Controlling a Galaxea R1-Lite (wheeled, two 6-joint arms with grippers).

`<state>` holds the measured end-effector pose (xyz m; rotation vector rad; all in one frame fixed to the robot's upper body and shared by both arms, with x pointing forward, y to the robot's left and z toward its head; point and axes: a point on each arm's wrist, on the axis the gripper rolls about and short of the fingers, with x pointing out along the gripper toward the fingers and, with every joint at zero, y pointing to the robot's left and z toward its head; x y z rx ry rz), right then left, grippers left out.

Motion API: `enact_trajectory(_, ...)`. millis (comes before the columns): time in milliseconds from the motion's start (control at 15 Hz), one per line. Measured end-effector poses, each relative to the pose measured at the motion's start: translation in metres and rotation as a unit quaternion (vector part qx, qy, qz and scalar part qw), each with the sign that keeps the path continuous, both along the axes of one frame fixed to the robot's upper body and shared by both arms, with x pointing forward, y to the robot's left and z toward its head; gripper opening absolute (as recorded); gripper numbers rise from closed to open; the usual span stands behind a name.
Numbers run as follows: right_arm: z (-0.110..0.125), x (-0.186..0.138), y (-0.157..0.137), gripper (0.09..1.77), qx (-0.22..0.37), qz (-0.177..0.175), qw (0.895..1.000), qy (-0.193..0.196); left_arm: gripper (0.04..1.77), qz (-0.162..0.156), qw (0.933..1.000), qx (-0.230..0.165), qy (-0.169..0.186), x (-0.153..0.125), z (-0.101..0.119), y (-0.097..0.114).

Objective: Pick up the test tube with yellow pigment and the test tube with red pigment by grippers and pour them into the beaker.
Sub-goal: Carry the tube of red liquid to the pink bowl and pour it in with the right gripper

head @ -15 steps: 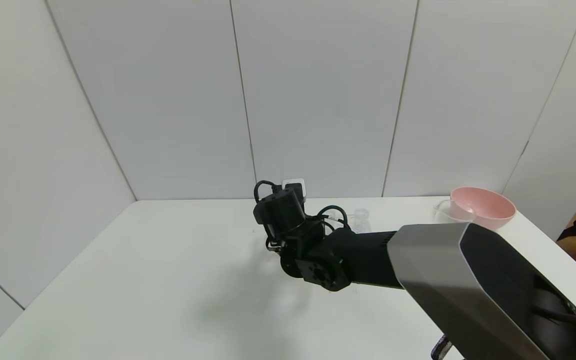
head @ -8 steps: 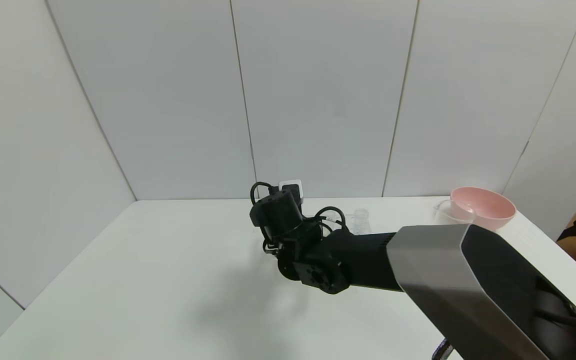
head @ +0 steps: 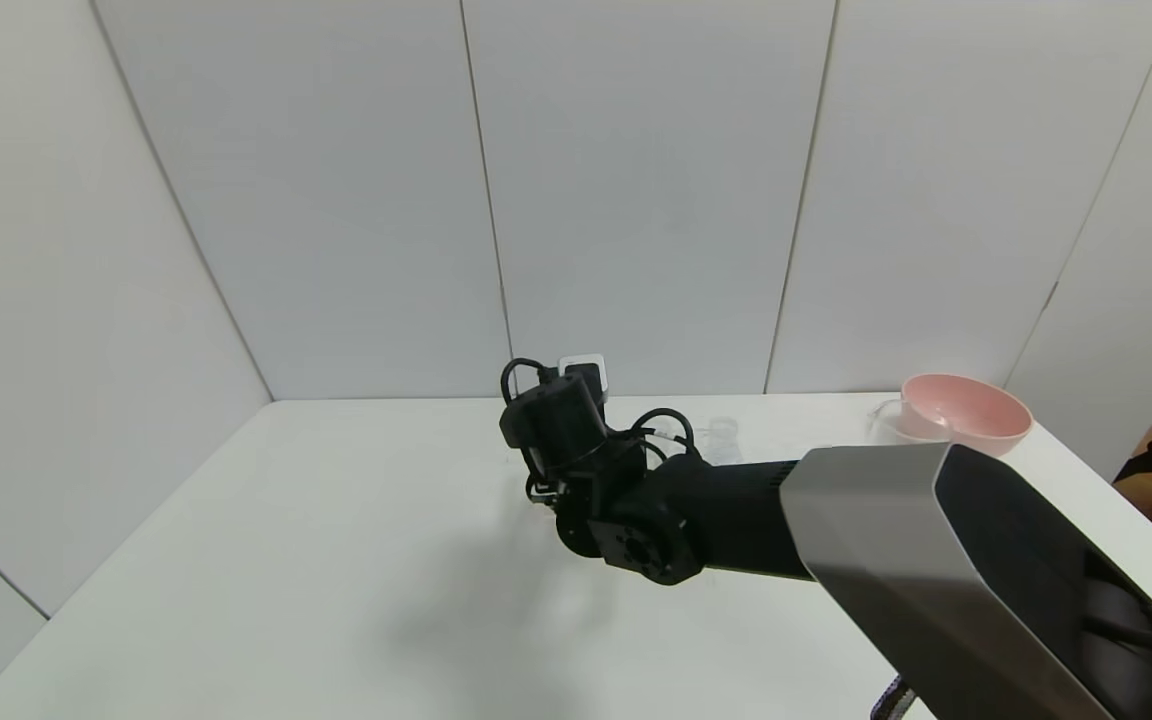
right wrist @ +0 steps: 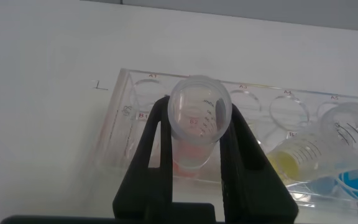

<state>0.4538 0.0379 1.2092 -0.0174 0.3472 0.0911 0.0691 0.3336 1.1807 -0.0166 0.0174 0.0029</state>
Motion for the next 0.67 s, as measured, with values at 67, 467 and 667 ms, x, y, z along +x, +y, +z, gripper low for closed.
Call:
enact_trajectory(67, 0.004, 0.0, -0.001, 0.5, 0.001, 0.0, 1.0, -0.002, 1.72, 0.0, 1.0, 0.0, 0.0, 0.0, 0.0, 0.0)
enact_trajectory(467, 0.059, -0.004, -0.017, 0.5, 0.011, 0.001, 0.999, -0.037, 1.72, 0.0, 1.0, 0.0, 0.0, 0.0, 0.0, 0.0)
enact_trajectory(667, 0.087, -0.018, -0.021, 0.5, 0.016, 0.013, 0.999, -0.051, 1.72, 0.0, 1.0, 0.0, 0.0, 0.0, 0.0, 0.0)
